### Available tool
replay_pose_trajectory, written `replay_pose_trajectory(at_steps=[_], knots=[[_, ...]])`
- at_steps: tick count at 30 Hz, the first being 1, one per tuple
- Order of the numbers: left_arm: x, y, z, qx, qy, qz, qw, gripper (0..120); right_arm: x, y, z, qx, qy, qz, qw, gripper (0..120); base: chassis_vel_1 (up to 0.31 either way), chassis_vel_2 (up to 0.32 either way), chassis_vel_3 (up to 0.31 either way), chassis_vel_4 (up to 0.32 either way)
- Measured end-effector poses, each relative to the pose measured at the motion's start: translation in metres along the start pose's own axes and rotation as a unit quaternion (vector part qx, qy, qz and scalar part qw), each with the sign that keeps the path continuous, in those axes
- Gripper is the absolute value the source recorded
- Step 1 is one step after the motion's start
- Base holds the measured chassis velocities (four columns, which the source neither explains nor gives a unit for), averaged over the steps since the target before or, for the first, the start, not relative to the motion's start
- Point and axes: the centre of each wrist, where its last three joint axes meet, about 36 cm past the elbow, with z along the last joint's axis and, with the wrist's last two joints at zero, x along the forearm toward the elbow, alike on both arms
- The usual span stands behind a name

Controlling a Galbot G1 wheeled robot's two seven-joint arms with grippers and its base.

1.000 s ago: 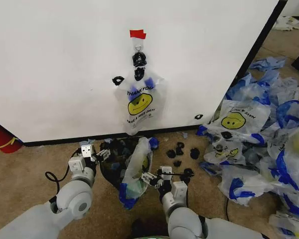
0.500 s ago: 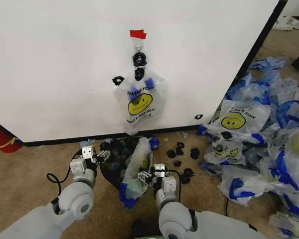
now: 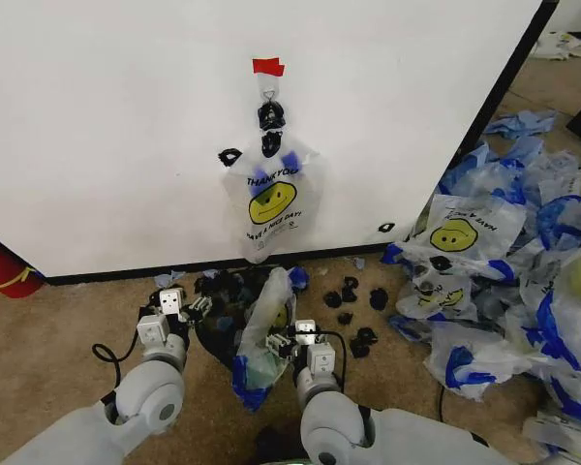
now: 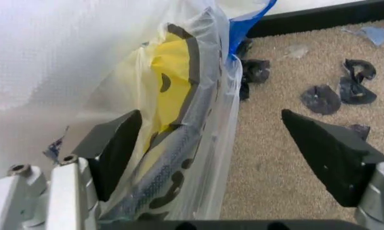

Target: Pick up the garbage bag from the wall and place it over the trash bin.

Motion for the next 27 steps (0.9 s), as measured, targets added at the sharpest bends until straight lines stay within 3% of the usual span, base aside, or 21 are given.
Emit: replay_pose_trajectory(at_steps=[23,27], knots=[[0.005,0.004,0.01,-0.003,0.0,-0.003,1.0,66,0.0,0.008,-0.001,0.016,0.004,0.0,1.0,82,0.0,0.0,0.0,0.0],[0.004,0.005,0.008,-0.003,-0.001,-0.003,1.0,66,0.004,0.004,-0.003,0.017,0.004,0.001,1.0,90,0.0,0.0,0.0,0.0]])
